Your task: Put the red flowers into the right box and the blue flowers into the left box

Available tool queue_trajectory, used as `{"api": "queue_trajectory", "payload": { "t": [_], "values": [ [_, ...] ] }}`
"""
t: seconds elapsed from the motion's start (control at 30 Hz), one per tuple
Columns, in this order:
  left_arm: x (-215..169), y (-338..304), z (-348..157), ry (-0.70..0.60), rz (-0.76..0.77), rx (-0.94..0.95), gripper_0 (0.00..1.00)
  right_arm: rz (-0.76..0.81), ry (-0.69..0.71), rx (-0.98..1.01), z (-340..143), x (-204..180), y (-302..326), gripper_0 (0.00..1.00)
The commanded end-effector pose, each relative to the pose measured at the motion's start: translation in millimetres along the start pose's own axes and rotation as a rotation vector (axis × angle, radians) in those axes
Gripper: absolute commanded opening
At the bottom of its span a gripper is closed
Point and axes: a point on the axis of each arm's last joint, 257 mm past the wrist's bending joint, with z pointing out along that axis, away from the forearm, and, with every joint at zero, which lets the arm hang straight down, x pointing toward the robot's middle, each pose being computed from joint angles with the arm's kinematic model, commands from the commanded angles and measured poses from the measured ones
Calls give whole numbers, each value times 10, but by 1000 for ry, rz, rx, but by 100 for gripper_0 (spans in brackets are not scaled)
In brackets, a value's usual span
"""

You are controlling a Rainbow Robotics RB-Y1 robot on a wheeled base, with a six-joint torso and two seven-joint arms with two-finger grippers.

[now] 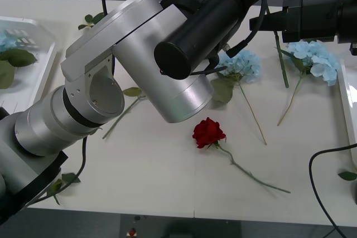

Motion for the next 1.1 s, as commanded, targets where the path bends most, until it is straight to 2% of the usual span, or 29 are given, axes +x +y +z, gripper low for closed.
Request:
{"api": "queue_trajectory", "payload": {
  "t": [0.03, 0.33, 0.67, 0.97, 1.1],
  "values": [
    [-157, -190, -46, -19, -17, 41, 98, -12, -4, -11, -92, -102, 92, 0],
    [-187, -84, -47, -3, 9, 16, 100, 45, 68, 72, -587, 161, -170, 0],
    [-511, 253, -319, 99, 121, -9, 100, 148, 94, 238, -1156, 545, -650, 0],
    [-784, 755, -717, 220, 276, 14, 100, 294, 106, 561, -1954, 968, -1343, 0],
    [-763, 1171, -894, 304, 421, -41, 100, 375, 112, 741, -2384, 1204, -1657, 0]
  ]
}}
